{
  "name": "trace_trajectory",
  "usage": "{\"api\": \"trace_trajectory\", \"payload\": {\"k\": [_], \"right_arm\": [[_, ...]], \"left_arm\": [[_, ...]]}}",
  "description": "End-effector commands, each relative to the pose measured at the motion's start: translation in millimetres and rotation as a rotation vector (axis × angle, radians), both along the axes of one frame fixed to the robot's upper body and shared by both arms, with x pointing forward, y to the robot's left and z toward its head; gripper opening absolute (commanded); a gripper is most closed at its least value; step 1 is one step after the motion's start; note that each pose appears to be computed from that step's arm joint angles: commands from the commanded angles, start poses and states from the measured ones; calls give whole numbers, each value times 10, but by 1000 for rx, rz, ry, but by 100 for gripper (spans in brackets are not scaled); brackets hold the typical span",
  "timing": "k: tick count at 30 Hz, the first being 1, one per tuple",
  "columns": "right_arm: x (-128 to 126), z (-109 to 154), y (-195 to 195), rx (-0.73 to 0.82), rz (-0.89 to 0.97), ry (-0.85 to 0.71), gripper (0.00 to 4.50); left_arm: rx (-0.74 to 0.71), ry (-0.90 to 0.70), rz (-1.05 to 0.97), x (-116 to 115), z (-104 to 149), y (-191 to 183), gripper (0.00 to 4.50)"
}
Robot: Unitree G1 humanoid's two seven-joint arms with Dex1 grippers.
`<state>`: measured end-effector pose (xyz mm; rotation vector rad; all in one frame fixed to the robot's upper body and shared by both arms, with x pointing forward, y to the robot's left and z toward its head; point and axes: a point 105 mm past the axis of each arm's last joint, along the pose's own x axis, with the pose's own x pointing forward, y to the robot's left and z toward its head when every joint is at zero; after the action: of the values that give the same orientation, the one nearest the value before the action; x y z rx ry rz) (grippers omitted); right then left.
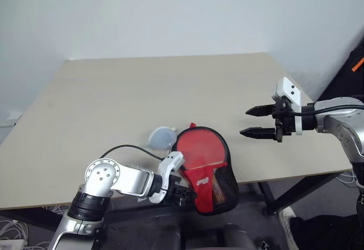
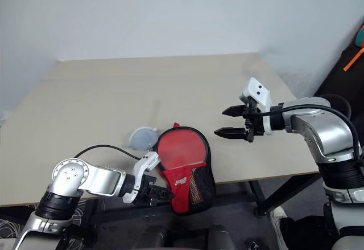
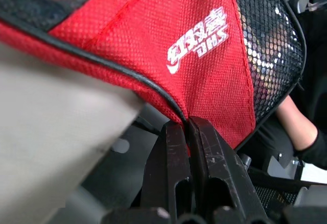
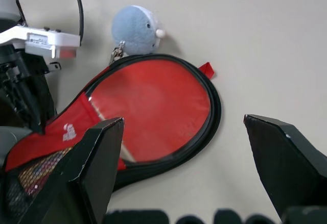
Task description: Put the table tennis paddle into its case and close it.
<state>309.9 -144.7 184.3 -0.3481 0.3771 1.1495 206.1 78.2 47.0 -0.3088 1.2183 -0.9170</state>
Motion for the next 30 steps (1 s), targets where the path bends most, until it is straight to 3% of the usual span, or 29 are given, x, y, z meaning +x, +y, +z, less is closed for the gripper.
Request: {"api": "trace_trajectory", "payload": {"k": [1,2,5,11,14,22,27,30], "right_arm": [[2,128,42,6,23,-52,407],[6,131,44,7,23,-53,407],[14,147,42,5,24,-59,407],[15,165,21,4,27,-63,407],[30,167,22,5,27,-64,407],[111,208,84,13,39,-84,407],[182,228,157,16,52,-97,407],[228,232,230,21,61,-102,407]], "left_arm": [[15,-37,-29,2,48,-25,3],[21,-42,-28,12,49,-17,3],[32,-68,-27,46,96,53,67],[-2,-135,-56,-24,326,233,274],[-22,-211,-103,-72,457,228,263],[22,-594,-114,269,554,32,7],[-30,-837,-122,426,481,-135,7],[-81,-899,-113,469,413,-192,7]]}}
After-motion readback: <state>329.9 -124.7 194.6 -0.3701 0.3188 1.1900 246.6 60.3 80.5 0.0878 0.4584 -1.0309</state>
